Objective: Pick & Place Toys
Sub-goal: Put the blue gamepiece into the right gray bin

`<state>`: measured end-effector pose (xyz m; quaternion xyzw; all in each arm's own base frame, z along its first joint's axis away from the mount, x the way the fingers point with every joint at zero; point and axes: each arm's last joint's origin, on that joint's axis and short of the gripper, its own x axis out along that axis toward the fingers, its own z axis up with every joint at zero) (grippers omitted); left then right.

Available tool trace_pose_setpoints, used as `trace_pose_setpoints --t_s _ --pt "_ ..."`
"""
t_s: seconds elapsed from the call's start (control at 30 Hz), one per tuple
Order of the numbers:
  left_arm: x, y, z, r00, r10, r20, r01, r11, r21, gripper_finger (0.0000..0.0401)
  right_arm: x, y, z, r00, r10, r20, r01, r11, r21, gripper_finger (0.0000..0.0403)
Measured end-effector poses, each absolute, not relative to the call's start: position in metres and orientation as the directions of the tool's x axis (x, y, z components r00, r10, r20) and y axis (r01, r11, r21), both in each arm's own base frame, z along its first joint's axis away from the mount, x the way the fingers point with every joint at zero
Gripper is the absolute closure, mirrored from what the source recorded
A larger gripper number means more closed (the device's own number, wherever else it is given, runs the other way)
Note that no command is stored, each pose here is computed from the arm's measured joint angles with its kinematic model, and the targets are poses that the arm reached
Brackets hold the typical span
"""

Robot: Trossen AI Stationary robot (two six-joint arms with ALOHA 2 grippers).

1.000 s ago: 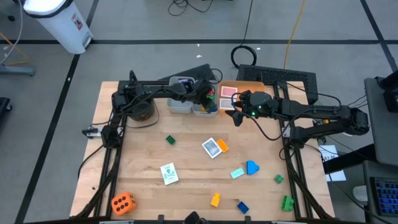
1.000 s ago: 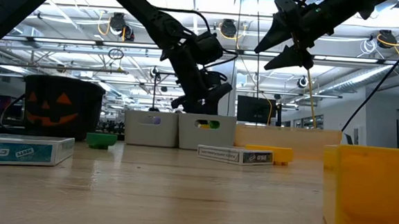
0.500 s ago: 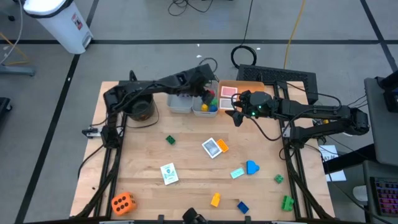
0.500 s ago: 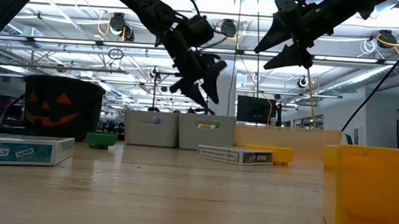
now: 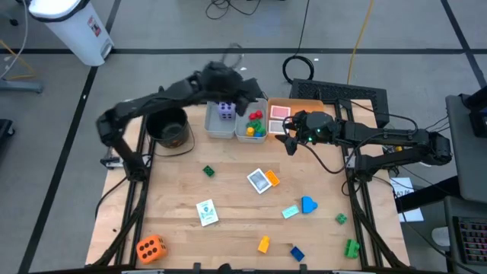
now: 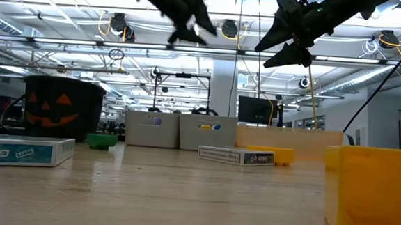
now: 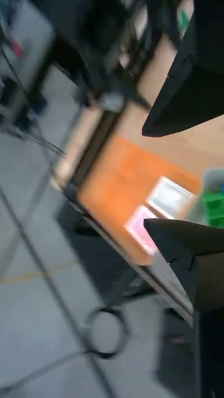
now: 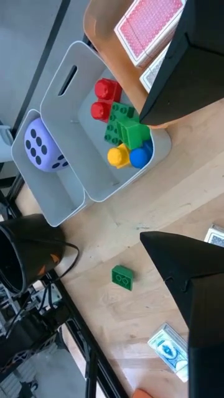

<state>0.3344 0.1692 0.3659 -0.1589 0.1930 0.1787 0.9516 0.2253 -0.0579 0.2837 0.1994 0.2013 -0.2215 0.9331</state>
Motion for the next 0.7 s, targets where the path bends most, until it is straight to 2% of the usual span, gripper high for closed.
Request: trace_pose_setpoints --t_s 0.2,0.33,0.5,0.7 --pt "0.283 0.141 0.430 0.940 0.244 -0.241 -0.287 0.943 -0.168 0.0166 0.225 -0.058 0.284 0.822 -0.330 -0.464 0.492 0.822 0.287 0.0119" --pt "0.247 0.120 0.455 0.963 0.184 -0.198 -0.217 0.963 -0.161 0.0166 0.225 -0.058 0.284 0.822 -0.330 -0.464 0.505 0.799 0.328 0.0119" --pt "0.207 0.098 0.455 0.929 0.130 -0.348 -0.196 0.967 -0.163 0.0167 0.226 -0.058 0.284 0.825 -0.330 -0.459 0.513 0.778 0.363 0.0119" --pt "0.180 0.081 0.434 0.842 0.082 -0.533 -0.225 0.952 -0.209 0.0167 0.228 -0.058 0.290 0.850 -0.340 -0.402 0.493 0.782 0.382 0.0119"
